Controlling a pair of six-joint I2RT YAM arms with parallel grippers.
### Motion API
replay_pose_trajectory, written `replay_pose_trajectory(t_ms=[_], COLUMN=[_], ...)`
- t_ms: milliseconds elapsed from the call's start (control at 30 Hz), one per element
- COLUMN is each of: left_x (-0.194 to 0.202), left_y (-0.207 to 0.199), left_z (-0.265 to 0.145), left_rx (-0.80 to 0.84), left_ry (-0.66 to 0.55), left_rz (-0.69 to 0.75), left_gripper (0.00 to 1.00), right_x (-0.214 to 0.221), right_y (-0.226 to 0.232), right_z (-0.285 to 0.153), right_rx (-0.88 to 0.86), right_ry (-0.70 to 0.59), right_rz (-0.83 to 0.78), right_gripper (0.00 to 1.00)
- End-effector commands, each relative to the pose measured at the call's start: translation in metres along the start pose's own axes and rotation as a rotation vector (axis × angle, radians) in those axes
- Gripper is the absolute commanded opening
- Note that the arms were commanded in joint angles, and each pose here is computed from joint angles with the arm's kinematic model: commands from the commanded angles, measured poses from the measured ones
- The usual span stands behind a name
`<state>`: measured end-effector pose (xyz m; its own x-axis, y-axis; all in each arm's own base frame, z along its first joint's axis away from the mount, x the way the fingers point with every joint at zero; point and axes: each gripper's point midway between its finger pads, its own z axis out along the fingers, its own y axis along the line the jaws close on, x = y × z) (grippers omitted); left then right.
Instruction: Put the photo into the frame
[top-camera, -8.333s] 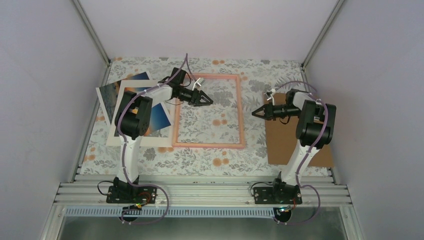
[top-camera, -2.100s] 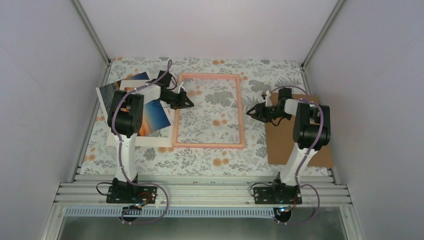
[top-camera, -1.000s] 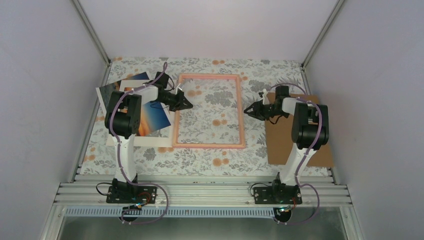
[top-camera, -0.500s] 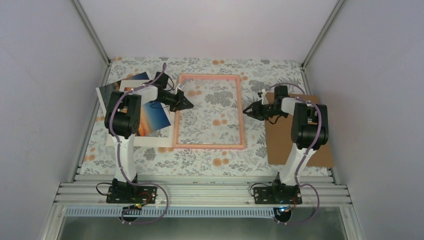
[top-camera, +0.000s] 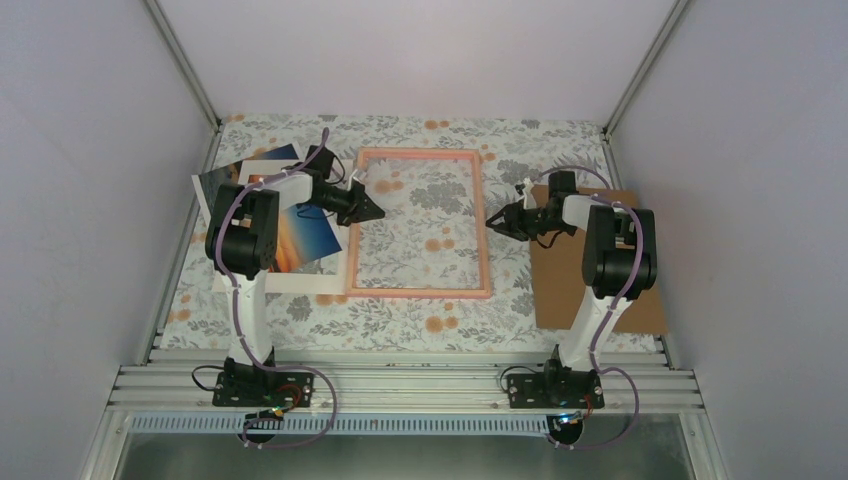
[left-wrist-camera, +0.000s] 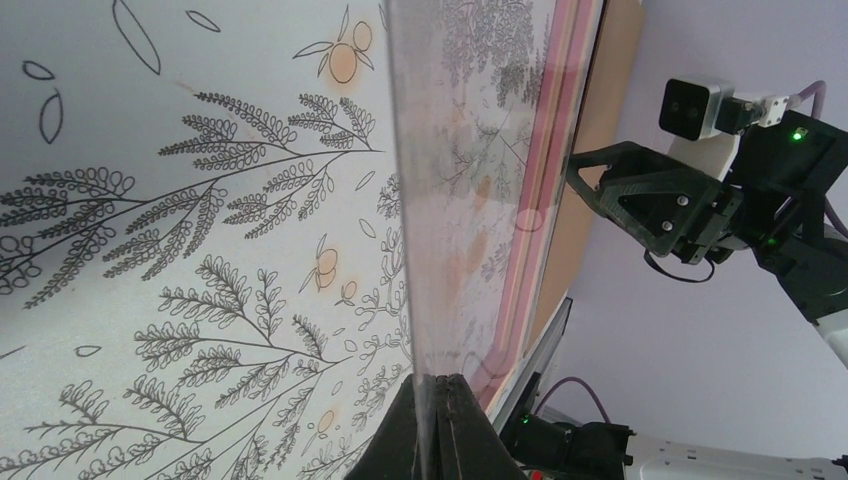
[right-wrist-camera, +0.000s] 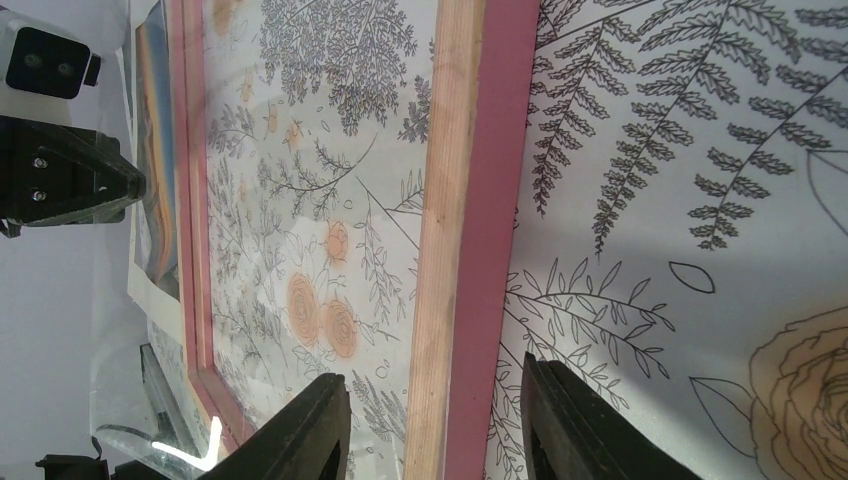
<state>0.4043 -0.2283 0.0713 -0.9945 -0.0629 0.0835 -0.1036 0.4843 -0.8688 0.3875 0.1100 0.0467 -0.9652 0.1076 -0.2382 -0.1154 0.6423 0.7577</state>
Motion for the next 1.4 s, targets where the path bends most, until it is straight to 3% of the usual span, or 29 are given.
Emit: replay_pose_trajectory(t_ms=[0,833,1367], left_x=[-0.002,-0.027,-0.038], left_y=[-0.011,0.008,-0.02], left_z=[-0.008,-0.003,-0.007], left_rx=[-0.008,-0.138,-0.084], left_ry=[-0.016,-0.07,-0.141], left_rz=[0.038,0.135,0.319], left_gripper=[0.02,0.02,0.02], right_x=[-0.004,-0.003,0.003], right_y=[0.013,0.018,0.022], right_z=[-0.001,0.003,0.006], right_rx=[-0.034,-0.054,-0.057], right_ry=[-0.009,-0.001,0.002], right_rz=[-0.026,-0.037,-0.052], right_gripper=[0.43,0.4,0.4])
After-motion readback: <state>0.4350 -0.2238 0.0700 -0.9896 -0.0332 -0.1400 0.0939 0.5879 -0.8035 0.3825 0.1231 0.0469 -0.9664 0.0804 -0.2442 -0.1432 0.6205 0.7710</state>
